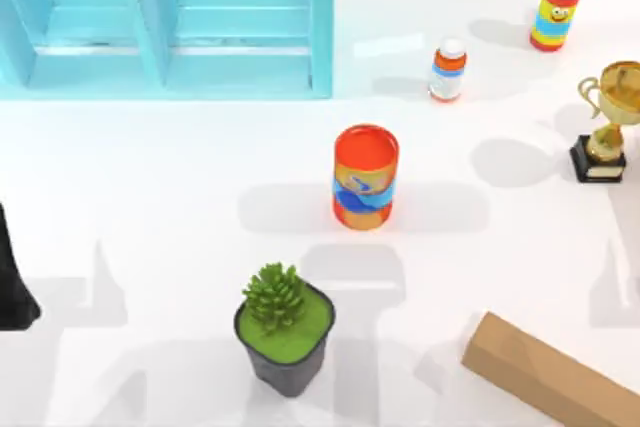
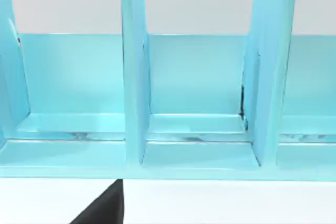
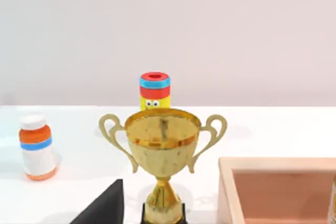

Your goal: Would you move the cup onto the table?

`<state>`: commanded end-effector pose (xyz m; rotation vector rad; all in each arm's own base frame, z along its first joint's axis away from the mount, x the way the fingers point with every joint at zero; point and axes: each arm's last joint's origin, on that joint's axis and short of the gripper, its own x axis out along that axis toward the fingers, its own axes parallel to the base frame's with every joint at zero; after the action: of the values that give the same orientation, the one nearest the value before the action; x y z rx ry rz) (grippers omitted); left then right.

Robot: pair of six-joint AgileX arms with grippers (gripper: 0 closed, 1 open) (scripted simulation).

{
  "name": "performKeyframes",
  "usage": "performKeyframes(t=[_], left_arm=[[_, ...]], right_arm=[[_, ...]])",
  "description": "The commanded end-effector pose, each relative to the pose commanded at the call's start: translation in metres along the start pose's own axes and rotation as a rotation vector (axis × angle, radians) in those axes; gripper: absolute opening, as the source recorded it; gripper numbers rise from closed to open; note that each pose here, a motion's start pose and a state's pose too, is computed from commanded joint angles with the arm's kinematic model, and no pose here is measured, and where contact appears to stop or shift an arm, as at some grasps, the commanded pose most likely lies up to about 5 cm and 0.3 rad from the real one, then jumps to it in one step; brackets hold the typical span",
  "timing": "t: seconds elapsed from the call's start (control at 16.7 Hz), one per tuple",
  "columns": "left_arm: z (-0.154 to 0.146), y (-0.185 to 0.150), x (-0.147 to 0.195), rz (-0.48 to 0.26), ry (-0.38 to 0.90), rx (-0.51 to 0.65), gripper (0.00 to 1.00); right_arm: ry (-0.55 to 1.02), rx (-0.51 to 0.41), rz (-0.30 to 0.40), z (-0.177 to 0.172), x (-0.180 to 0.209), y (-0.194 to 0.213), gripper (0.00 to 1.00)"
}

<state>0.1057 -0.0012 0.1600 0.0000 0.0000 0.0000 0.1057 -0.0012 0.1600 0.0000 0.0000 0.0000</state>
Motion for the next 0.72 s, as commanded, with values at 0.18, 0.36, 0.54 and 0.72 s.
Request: performKeyframes(t=[0.18,0.36,0.54,0.72], left_arm=[[0.0,0.0,0.0,0.0,0.0,0.0,1.0],[0.0,0.0,0.0,0.0,0.0,0.0,1.0],[0.0,0.0,0.0,0.0,0.0,0.0,1.0],[0.0,0.0,0.0,0.0,0.0,0.0,1.0]], right_arm=[[0.011,-0.004,-0.005,0.002,0.0,-0.001,1.0],[0.103,-0.035,-0.043,0.018,0.001,-0.005,1.0],[0.278,-0.082,-0.1,0.048,0.008,-0.013,1.0],[0.522,-0.121,-0.149,0.082,0.029,-0.026,1.0]])
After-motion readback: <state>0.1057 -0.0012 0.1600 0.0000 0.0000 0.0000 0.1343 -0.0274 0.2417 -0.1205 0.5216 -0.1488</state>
